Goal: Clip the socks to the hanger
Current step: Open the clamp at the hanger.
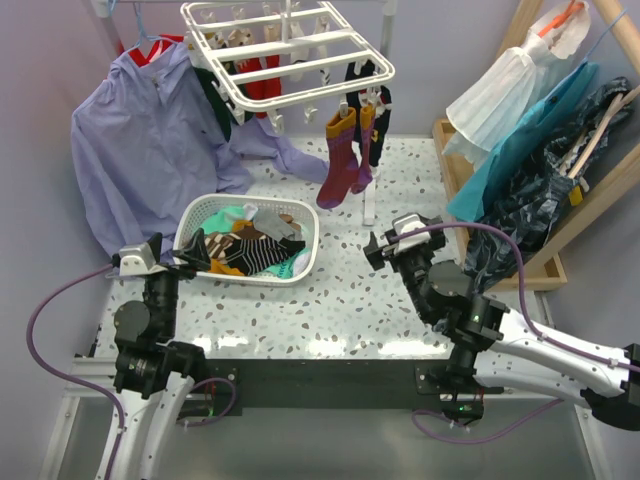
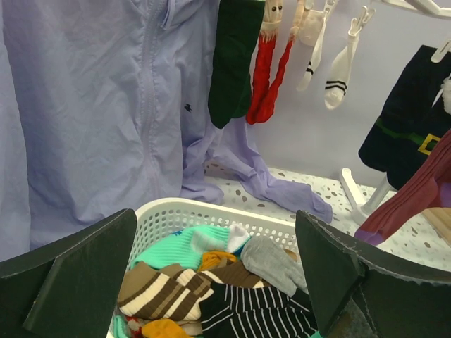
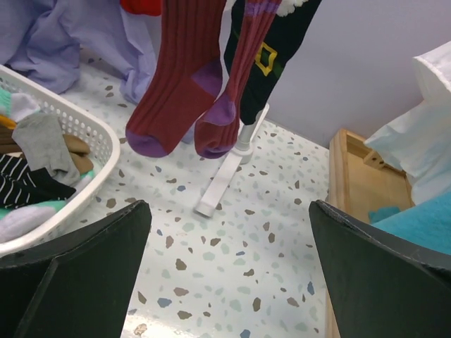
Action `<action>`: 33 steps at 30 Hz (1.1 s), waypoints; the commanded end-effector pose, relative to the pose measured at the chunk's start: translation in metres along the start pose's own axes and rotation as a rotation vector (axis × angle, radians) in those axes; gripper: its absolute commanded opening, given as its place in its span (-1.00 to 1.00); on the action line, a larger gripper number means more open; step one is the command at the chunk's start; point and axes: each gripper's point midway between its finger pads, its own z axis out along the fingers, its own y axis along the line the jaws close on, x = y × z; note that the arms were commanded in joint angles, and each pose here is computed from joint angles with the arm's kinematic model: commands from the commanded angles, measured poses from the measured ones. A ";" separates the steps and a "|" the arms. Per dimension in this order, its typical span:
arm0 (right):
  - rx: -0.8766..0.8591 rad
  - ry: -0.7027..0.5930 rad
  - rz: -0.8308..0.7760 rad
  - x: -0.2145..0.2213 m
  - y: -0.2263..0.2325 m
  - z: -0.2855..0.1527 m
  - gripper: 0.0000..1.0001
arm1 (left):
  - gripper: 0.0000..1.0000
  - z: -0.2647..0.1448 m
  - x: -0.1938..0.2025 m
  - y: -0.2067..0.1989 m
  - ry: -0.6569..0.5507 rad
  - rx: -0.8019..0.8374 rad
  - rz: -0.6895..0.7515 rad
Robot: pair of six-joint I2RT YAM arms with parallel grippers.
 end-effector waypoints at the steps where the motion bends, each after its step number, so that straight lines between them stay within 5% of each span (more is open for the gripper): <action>1: -0.010 -0.069 0.096 -0.035 -0.004 0.000 0.97 | 1.00 0.001 -0.012 -0.005 -0.055 0.021 -0.026; 11: -0.146 -0.047 0.107 -0.059 0.034 0.017 0.97 | 1.00 0.000 -0.012 -0.008 -0.054 0.041 -0.028; 20: -0.287 -0.067 0.150 -0.122 0.070 0.041 0.97 | 1.00 0.000 -0.011 -0.017 -0.047 0.091 -0.025; 33: -0.274 -0.132 0.282 -0.191 0.041 0.114 0.87 | 1.00 0.007 0.009 -0.045 0.087 0.220 -0.039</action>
